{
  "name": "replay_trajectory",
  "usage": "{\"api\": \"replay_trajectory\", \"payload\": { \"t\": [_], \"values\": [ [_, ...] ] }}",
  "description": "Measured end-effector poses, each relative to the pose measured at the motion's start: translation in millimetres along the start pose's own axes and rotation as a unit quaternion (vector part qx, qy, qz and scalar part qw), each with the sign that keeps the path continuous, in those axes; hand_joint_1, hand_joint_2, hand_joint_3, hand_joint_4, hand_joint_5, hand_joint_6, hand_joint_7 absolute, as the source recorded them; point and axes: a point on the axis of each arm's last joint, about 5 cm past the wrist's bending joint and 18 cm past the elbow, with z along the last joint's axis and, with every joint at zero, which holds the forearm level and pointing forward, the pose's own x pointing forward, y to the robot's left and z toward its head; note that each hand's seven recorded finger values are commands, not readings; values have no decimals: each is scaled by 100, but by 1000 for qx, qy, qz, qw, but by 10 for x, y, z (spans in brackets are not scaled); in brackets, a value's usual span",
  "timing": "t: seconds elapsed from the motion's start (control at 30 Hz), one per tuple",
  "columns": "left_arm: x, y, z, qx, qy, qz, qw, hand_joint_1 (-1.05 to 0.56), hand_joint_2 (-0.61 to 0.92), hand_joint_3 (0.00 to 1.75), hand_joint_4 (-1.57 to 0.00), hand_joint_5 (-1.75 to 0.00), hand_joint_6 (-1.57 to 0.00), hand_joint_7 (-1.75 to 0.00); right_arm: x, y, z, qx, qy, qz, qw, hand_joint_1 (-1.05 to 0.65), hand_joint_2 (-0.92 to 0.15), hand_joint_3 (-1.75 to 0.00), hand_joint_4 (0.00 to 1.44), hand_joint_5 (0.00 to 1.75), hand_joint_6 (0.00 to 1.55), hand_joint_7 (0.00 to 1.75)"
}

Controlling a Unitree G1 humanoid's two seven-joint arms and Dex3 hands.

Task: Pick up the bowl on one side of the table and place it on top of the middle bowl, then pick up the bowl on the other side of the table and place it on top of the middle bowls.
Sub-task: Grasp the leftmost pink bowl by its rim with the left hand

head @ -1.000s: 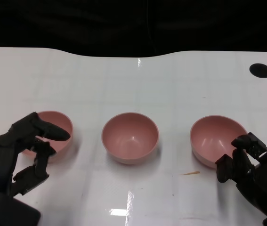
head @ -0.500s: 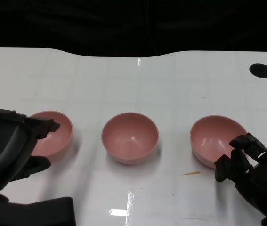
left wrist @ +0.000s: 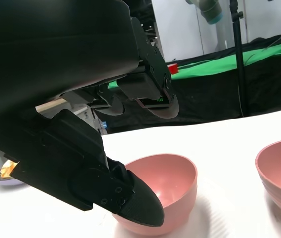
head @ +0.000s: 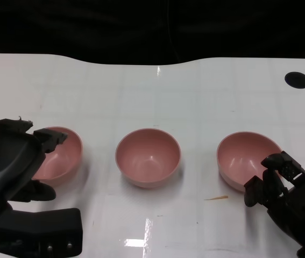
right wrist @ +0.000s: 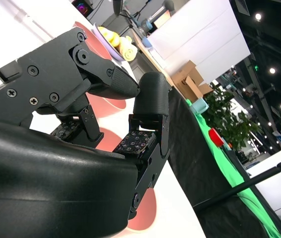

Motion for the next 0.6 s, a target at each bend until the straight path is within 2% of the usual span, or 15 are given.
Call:
{"api": "replay_trajectory", "payload": {
  "t": [0.07,0.17,0.23,0.4,0.6],
  "values": [
    [45,-21,0,-5,-5,-3,1000,-95,86,3,-48,0,-57,0,-4,-4,-2,0,0,-1,1000,-3,-56,-111,95,164,91,130],
    [229,-194,-43,-28,7,-51,998,-93,90,3,-43,0,-50,0,14,11,-5,1,1,4,1000,-3,-55,-114,94,168,89,134],
    [306,-278,-35,-43,6,-75,996,-93,91,2,-43,0,-50,0,13,12,-8,1,1,2,1000,-3,-55,-113,94,167,89,133],
    [481,-371,6,-71,-9,-97,993,-94,92,2,-44,-1,-51,-1,16,16,-8,2,1,2,1000,-2,-55,-115,94,168,91,131],
    [584,-560,30,-79,-12,-131,988,-94,92,9,-42,0,-51,0,14,20,-5,1,0,2,1000,-3,-54,-117,93,167,89,133]
  ]
}}
